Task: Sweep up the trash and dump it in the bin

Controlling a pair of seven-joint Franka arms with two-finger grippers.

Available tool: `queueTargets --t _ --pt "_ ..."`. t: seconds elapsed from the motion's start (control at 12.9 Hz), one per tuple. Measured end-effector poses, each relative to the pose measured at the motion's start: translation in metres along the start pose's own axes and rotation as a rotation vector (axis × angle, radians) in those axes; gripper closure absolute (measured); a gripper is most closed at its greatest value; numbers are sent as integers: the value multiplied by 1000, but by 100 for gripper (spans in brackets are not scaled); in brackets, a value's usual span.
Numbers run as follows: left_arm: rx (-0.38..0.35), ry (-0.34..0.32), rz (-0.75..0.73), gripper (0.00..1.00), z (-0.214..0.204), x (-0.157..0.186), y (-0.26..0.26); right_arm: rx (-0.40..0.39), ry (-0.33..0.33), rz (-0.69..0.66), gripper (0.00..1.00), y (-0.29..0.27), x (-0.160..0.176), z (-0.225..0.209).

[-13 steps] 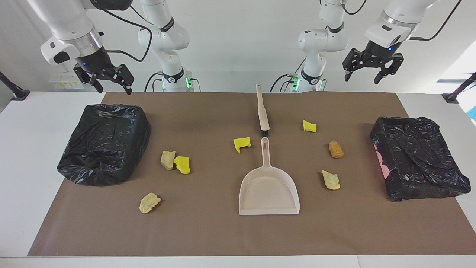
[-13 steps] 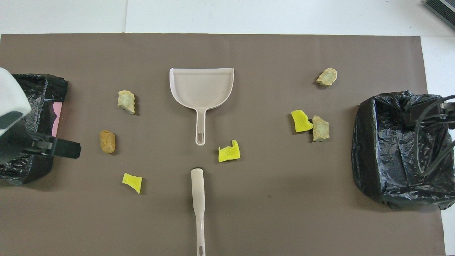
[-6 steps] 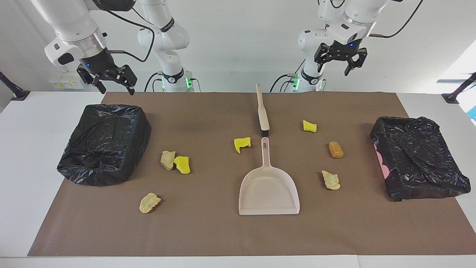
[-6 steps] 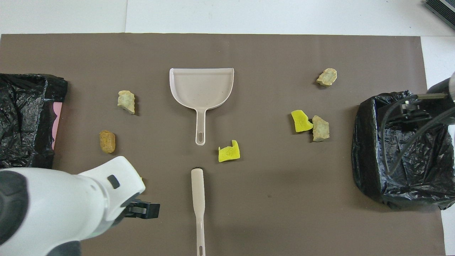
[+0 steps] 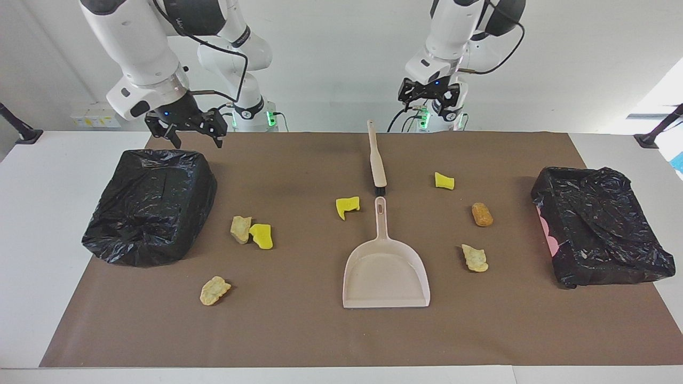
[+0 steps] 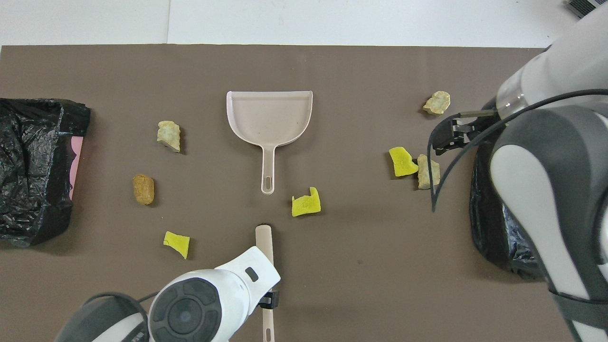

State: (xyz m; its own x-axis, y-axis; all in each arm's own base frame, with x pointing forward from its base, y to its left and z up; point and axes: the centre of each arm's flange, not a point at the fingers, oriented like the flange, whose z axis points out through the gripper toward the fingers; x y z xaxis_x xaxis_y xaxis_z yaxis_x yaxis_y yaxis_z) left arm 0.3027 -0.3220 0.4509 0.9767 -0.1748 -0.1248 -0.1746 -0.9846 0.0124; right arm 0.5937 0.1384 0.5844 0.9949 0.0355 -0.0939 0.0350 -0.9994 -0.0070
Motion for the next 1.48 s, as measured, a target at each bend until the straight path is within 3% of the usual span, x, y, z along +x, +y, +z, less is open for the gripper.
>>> queueTargets --t 0.47,0.78,0.93,1.17,1.48 --pt "28 11 10 0 96 -47 41 1 39 -4 0 -141 7 59" --pt "44 6 11 4 115 -55 39 25 80 32 0 -197 24 116" --pt "44 5 8 27 115 -55 38 37 95 54 0 -226 26 144" --pt "35 -1 1 72 116 -55 38 50 106 90 0 -261 28 175" --pt "31 -10 -6 73 115 -54 37 58 109 133 0 -292 22 204"
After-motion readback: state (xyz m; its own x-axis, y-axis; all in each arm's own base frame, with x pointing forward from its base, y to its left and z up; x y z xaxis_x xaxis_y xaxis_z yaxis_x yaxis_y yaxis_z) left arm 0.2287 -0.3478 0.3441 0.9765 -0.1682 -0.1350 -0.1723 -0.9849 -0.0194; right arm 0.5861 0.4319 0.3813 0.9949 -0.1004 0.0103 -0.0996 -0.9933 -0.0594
